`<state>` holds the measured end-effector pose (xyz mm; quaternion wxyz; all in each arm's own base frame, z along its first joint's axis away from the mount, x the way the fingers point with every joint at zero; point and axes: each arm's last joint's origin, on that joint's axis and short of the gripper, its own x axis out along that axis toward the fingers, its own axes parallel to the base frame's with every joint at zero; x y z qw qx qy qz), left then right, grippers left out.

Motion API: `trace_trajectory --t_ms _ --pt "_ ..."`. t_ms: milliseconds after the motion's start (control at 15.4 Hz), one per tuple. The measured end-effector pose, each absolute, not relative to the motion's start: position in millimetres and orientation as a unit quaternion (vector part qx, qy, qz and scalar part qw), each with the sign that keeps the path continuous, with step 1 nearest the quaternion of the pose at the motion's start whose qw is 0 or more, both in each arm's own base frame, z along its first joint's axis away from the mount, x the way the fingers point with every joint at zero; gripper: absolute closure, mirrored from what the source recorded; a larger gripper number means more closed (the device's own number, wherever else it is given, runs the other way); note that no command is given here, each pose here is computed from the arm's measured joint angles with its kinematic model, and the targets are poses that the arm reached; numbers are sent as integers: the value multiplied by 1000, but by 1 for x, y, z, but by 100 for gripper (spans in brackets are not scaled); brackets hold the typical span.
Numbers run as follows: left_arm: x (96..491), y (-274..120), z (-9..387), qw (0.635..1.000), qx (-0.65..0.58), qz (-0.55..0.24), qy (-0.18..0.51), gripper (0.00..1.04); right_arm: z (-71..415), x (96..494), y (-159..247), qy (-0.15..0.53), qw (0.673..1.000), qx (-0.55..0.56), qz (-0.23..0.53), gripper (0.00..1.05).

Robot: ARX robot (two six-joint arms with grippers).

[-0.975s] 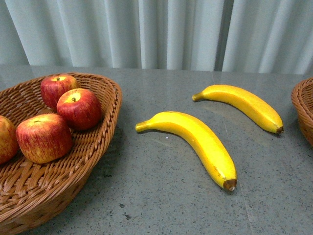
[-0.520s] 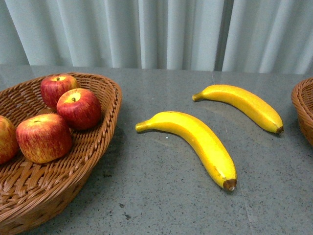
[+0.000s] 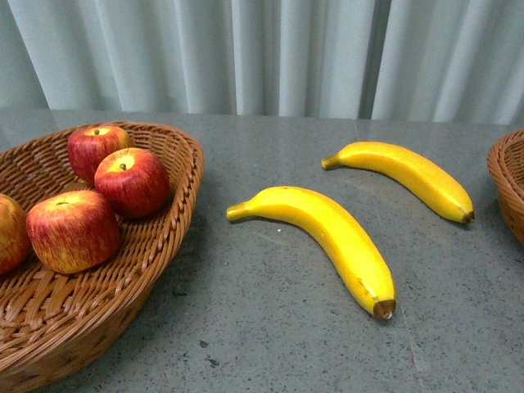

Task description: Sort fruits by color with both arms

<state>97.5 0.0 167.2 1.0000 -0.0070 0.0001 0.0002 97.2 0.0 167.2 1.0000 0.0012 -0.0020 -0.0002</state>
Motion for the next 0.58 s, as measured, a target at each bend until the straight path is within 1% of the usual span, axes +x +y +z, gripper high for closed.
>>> trace_trajectory --t_ms 65,195,260,325,455,585 --pt "97 0 167 1000 -7 0 0 38 167 97 0 -2 1000 1 0 7" --pt "97 0 167 1000 -7 0 0 13 167 97 0 -2 1000 1 0 7" --pt "97 0 167 1000 -6 0 0 5 167 97 0 -2 1000 1 0 7" --pt "97 0 167 1000 -7 0 0 8 167 97 0 -2 1000 1 0 7" --pt "97 0 167 1000 -6 0 0 7 167 97 0 -2 1000 1 0 7" --pt "97 0 167 1000 -6 0 0 7 179 104 -1 -41 995 54 77 7"
